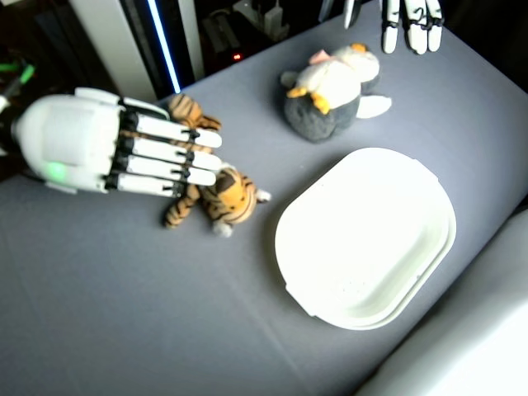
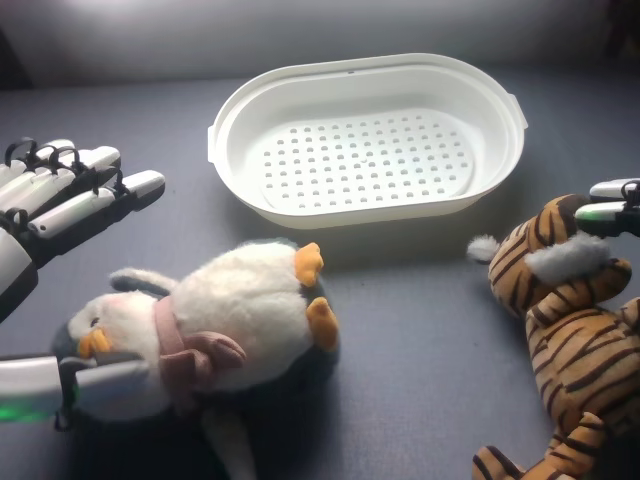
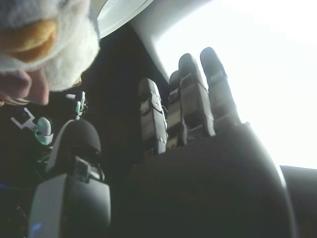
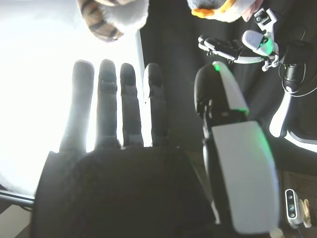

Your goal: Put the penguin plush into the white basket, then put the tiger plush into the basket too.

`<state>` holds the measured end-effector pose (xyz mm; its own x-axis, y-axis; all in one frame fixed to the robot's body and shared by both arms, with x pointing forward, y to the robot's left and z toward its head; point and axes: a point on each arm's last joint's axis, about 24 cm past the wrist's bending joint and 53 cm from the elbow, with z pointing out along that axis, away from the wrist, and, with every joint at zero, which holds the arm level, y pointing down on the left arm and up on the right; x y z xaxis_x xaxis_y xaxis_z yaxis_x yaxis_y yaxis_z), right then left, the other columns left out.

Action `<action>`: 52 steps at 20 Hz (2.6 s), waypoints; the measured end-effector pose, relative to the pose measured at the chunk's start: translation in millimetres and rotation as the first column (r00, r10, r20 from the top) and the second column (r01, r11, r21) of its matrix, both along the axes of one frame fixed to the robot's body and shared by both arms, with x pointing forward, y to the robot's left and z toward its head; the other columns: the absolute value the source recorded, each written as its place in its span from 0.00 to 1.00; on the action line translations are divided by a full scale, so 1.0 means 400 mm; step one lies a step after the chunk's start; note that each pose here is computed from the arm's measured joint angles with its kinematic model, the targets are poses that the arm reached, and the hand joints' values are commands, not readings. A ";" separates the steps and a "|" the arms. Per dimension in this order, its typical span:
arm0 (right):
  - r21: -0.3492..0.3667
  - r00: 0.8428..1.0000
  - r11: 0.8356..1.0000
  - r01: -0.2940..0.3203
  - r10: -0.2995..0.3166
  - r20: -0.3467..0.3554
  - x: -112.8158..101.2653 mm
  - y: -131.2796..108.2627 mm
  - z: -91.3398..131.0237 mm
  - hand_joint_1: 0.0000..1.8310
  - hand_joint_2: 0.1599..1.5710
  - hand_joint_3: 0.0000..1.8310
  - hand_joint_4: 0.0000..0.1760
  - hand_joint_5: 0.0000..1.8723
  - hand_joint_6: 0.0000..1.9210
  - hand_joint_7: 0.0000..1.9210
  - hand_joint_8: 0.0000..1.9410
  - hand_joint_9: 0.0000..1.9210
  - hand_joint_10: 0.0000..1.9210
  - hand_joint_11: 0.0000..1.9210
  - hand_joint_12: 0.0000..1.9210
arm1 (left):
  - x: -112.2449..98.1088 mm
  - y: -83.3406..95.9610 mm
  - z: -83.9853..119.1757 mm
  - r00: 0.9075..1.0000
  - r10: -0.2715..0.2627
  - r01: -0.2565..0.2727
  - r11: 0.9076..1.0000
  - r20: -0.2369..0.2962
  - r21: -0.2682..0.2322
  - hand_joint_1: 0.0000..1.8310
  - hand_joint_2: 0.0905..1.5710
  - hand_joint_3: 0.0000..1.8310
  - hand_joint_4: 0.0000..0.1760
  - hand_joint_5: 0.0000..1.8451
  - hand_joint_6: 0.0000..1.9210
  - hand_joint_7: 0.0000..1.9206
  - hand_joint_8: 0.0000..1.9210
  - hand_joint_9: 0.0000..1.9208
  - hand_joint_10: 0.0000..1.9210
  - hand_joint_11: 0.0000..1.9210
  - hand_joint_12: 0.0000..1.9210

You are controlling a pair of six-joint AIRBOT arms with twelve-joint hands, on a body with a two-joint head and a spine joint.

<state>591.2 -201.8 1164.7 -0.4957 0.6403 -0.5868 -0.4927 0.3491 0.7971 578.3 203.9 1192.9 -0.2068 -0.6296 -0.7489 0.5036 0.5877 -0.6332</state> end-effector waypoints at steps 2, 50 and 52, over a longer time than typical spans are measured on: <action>-0.003 1.000 1.000 0.001 -0.001 -0.003 0.001 0.000 -0.002 0.33 0.72 0.00 0.35 0.21 0.00 0.14 0.00 0.15 0.00 0.12 0.19 | 0.000 -0.001 -0.002 1.000 -0.001 0.001 1.000 -0.003 0.002 0.32 0.54 0.00 0.85 0.07 0.00 0.05 0.00 0.05 0.00 0.00 0.10; 0.001 1.000 1.000 -0.002 0.002 -0.013 0.023 0.004 -0.021 0.35 0.75 0.00 0.08 0.23 0.00 0.16 0.00 0.17 0.00 0.17 0.10 | 0.395 -0.141 0.223 0.984 0.069 -0.094 0.984 0.165 0.148 0.44 0.54 0.00 1.00 0.02 0.00 0.10 0.00 0.13 0.00 0.00 0.46; 0.000 1.000 1.000 -0.010 0.010 -0.010 0.020 0.007 -0.018 0.35 0.74 0.00 0.07 0.24 0.00 0.17 0.00 0.17 0.00 0.17 0.09 | 0.382 -0.150 0.207 0.986 0.059 -0.082 0.985 0.157 0.148 0.42 0.54 0.00 1.00 0.02 0.00 0.09 0.00 0.12 0.00 0.00 0.44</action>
